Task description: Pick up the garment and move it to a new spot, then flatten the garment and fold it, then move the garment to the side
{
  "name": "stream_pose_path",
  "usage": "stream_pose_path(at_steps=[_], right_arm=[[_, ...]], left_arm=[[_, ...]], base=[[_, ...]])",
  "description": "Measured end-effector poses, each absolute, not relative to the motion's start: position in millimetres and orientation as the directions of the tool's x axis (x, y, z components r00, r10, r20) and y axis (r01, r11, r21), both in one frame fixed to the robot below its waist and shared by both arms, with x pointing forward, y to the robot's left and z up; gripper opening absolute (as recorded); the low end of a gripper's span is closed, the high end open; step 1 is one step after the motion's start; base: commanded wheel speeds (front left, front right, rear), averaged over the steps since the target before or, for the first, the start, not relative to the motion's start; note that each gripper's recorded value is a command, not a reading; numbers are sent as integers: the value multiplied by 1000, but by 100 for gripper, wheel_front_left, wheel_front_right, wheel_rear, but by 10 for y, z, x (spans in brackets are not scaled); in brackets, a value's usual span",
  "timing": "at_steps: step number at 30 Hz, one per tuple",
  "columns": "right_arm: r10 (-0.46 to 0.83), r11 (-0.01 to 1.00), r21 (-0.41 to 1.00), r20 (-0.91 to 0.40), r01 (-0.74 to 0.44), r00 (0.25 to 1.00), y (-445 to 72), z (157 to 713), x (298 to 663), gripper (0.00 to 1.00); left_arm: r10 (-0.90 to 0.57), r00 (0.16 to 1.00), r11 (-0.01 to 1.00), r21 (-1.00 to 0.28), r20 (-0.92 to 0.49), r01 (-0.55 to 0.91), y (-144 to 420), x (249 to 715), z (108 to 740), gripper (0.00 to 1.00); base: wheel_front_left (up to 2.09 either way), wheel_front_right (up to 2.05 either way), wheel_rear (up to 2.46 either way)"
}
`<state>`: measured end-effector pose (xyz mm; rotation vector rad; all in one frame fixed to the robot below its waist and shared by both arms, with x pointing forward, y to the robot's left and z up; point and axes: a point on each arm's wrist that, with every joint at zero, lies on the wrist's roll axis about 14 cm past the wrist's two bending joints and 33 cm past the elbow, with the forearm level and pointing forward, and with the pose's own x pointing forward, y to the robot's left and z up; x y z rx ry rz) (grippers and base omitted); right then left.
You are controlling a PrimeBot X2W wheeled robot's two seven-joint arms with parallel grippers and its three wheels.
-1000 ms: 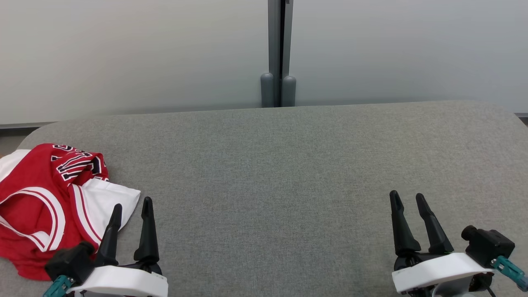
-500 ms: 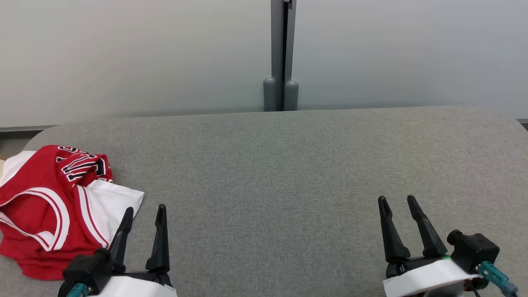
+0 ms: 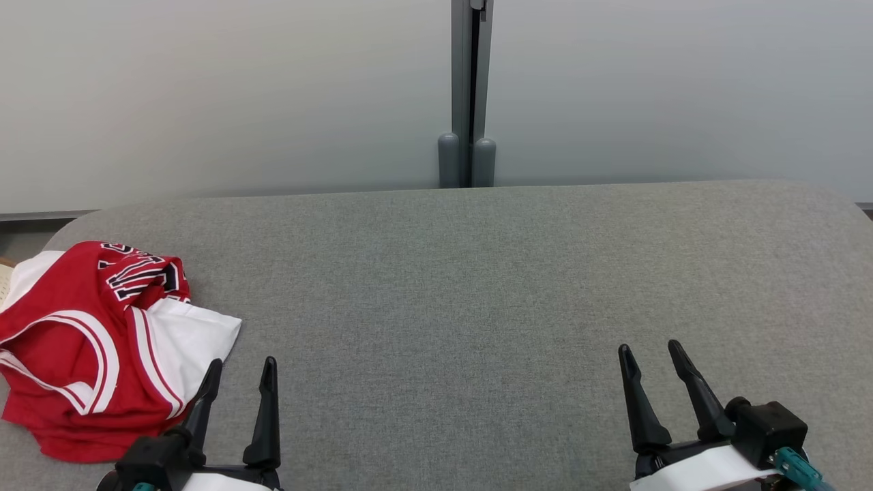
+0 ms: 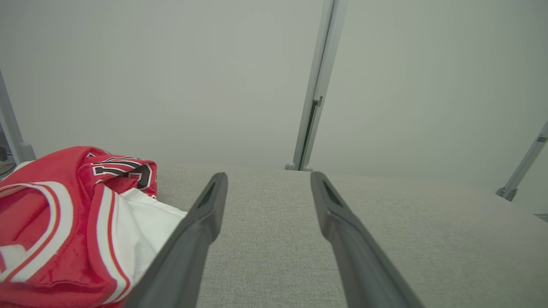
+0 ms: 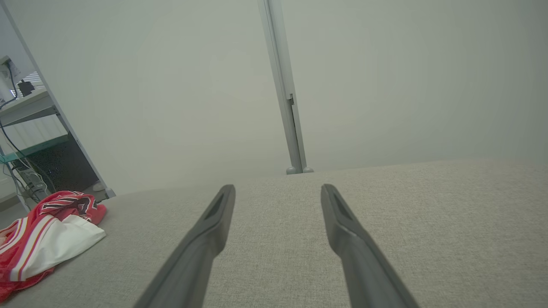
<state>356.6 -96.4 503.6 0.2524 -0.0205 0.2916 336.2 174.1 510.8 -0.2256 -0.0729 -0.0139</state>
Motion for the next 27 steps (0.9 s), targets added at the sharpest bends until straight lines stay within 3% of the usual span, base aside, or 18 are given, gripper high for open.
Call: stream_pose_path(at_steps=[27], right_arm=[[279,953,98,76,-286,957,-1038,5037,3600,100]], left_arm=[[-22,995,999,-41,93,26,1768,3317,5082,100]], base=[[0,0,0]])
